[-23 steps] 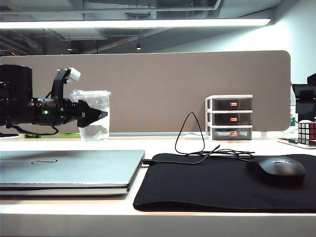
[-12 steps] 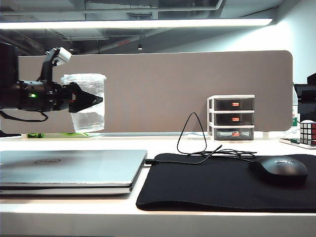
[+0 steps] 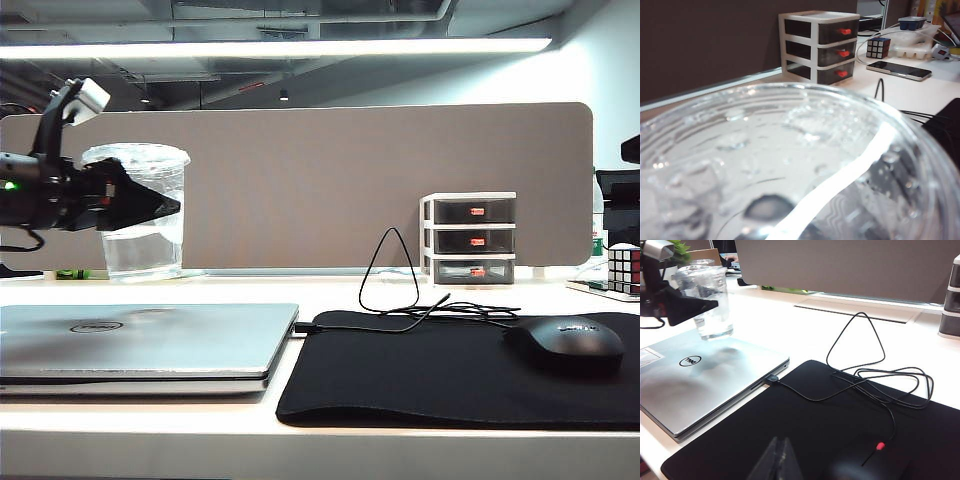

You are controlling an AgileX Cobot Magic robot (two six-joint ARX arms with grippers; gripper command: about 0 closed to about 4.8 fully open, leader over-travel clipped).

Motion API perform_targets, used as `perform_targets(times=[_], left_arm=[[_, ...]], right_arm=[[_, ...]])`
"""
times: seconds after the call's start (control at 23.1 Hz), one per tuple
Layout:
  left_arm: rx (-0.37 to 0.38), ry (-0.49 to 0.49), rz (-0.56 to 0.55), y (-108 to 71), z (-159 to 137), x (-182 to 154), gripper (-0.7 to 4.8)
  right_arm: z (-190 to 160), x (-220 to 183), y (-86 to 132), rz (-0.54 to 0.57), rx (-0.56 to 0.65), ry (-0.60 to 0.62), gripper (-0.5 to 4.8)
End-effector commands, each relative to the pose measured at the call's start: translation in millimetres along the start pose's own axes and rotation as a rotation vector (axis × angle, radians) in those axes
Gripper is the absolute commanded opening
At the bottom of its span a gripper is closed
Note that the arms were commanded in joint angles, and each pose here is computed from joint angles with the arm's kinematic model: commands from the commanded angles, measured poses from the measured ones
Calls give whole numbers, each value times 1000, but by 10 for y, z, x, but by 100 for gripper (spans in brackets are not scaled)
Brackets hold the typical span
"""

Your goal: Pick up the coffee cup and place it over the laptop.

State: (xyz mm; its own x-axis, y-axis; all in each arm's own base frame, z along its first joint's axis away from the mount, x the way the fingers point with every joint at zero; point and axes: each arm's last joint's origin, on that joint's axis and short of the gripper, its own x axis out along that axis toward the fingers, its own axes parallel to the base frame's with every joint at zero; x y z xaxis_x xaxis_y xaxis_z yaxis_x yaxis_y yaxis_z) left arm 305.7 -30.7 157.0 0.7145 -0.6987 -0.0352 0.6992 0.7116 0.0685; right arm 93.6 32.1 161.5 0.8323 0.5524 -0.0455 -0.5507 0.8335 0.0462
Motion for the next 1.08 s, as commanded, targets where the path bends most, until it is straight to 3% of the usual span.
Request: perform_targets(times=[0.04, 0.35, 0.69, 0.73, 0.82, 1.08], left_arm=[[15, -9, 29, -80, 18, -106, 350], [-19, 63, 103, -368, -169, -427, 350], [-21, 73, 152, -410, -217, -483, 350], [-20, 73, 151, -409, -216, -484, 371], [-18, 70, 152, -409, -213, -484, 470], [-19, 64, 152, -409, -207, -483, 479]], right_arm=[[9, 2, 4, 14, -8, -15, -1], [25, 2, 10, 32, -7, -30, -1], [27, 2, 13, 41, -8, -32, -1], [27, 2, 13, 41, -8, -32, -1], [27, 2, 14, 44, -8, -32, -1], [28, 1, 13, 44, -8, -32, -1]])
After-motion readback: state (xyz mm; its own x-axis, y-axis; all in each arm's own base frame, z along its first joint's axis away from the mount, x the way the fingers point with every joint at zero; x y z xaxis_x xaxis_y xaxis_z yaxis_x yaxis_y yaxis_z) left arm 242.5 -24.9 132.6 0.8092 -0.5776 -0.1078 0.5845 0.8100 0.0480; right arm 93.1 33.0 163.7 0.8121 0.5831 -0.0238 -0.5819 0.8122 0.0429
